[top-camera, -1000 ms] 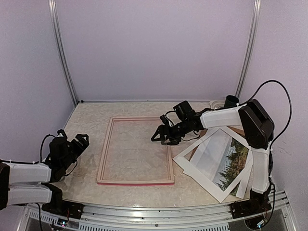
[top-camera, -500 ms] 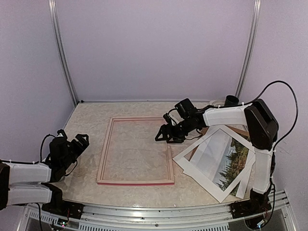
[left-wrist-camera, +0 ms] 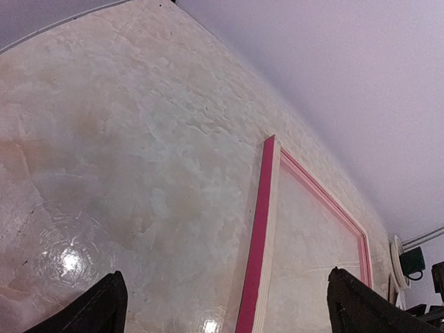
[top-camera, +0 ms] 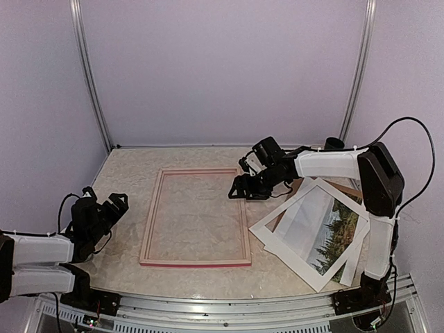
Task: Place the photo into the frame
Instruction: Place the glass panel at the frame body, then press the glass panel against the frame body.
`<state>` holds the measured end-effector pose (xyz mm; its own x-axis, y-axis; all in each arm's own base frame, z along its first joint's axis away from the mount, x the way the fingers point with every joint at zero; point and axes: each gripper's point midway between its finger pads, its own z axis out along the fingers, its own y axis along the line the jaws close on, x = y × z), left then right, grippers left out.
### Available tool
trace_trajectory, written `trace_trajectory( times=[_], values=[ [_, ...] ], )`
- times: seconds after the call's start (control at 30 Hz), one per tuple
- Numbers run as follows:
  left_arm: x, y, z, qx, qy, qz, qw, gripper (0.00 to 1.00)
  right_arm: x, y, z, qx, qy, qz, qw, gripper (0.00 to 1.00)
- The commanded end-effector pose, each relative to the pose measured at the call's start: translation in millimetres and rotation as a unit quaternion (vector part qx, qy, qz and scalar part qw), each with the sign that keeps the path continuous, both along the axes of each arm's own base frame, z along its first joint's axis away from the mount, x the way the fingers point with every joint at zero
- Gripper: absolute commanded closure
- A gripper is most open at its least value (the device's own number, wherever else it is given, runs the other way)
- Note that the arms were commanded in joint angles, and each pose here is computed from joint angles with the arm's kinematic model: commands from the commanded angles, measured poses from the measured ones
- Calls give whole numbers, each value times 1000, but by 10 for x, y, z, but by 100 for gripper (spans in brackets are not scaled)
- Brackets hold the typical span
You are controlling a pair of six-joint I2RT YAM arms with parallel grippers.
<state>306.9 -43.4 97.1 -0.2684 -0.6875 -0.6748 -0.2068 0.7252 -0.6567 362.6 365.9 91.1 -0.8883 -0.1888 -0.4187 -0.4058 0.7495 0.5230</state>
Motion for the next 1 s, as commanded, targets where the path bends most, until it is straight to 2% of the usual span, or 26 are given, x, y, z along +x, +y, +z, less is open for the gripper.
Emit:
trace_trajectory(
  times=[0.0,0.23,0.63,0.97],
  values=[
    [74,-50,181,0,-26,-8,1000,1,135,-127,155,-39,-45,-27,998,25],
    [75,-51,188,0,-27,-8,1000,1,209,-343,-13,-107,-68,-57,990,37],
    [81,-61,159,-1,-22,-10,1000,1,-67,-413,-262,-170,-76,-57,981,37],
    [77,-60,166,-1,-23,-10,1000,1,-396,-350,-276,-191,-81,-37,978,37]
  ],
)
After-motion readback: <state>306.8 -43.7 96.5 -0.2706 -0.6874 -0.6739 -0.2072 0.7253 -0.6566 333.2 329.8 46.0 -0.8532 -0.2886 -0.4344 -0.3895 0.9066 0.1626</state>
